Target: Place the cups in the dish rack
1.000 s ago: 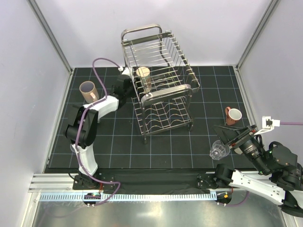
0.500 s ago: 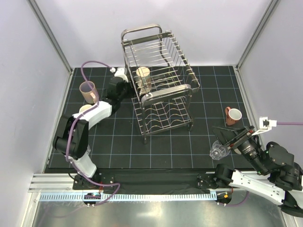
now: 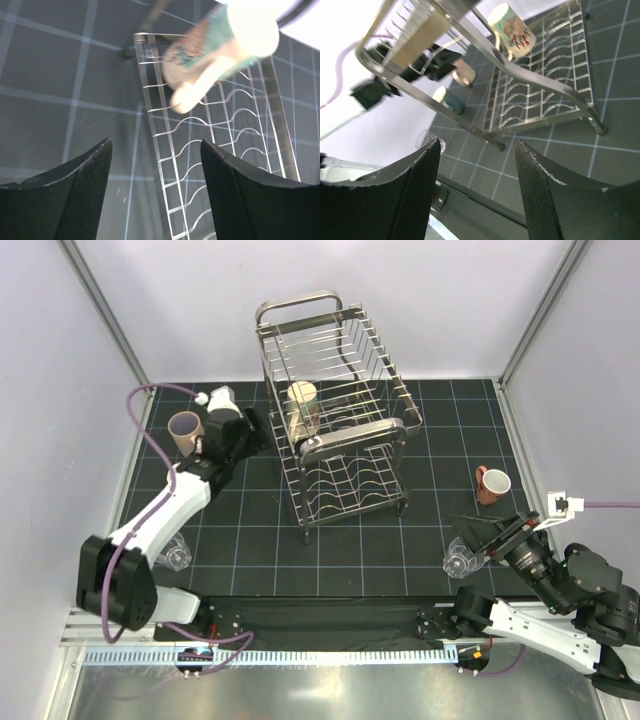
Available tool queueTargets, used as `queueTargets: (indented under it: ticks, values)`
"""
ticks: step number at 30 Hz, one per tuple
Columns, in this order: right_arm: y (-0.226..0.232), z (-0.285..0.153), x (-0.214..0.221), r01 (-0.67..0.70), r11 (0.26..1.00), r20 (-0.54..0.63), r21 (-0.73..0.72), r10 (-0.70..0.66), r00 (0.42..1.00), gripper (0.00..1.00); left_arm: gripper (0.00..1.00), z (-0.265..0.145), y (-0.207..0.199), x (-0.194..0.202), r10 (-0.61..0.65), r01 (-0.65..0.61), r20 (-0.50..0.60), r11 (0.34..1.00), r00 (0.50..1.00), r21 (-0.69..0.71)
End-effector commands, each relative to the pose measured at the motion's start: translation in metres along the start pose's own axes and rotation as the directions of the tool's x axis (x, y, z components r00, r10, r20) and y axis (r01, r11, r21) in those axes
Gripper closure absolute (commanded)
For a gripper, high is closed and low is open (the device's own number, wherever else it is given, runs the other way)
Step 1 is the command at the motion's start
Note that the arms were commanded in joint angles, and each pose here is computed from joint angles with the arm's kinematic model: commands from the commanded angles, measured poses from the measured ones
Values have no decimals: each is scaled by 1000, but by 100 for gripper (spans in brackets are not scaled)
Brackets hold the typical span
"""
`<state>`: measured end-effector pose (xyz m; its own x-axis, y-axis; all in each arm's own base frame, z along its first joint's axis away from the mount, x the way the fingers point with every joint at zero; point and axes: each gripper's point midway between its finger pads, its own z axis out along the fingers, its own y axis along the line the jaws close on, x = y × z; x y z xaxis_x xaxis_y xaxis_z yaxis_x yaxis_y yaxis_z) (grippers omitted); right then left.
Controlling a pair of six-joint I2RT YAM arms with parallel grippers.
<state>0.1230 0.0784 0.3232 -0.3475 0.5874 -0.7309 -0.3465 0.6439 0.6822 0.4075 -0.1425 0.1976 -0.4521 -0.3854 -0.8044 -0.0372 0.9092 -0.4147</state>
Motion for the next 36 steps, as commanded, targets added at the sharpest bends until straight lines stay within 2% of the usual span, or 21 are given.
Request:
queueTargets:
  ticks: [1, 2, 4, 8, 10, 12, 18, 23, 27, 32, 36]
  values:
    - [-2, 1, 12, 40, 999, -78, 33, -38, 996, 37, 29, -33, 27, -31, -97, 108, 68, 978, 993, -178]
    - [-2, 1, 15, 52, 998, -98, 33, -49, 994, 37, 28, -40, 38, -26, -108, 114, 40, 966, 993, -231]
    - [1, 3, 31, 82, 996, -171, 25, -76, 982, 37, 26, -52, 39, -41, -121, 131, 56, 961, 991, -243]
    - [7, 4, 58, 89, 996, -273, -31, -94, 957, 37, 22, -66, 42, -53, -88, 88, 13, 959, 996, -269]
    - [12, 0, 66, 88, 994, -314, -67, -104, 944, 37, 19, -69, 55, -46, -77, 58, -44, 941, 996, -334]
    - [10, -3, 73, 106, 992, -355, -67, -123, 927, 37, 17, -73, 69, -49, -96, 67, -55, 915, 994, -397]
    - [10, -8, 83, 94, 992, -401, -80, -118, 909, 37, 17, -68, 102, -55, -177, 116, -73, 855, 982, -505]
    - [7, -8, 89, 102, 992, -424, -74, -124, 897, 37, 17, -58, 118, -70, -234, 202, 6, 826, 972, -527]
    - [9, -11, 99, 96, 992, -466, -86, -125, 876, 37, 18, -50, 150, -81, -251, 251, 88, 746, 964, -616]
    - [12, -15, 88, 39, 995, -428, -89, -74, 901, 37, 19, -46, 180, -92, -246, 312, 196, 657, 949, -687]
    - [6, -19, 74, 6, 998, -365, -62, -28, 931, 37, 19, -30, 188, -99, -242, 371, 282, 641, 928, -672]
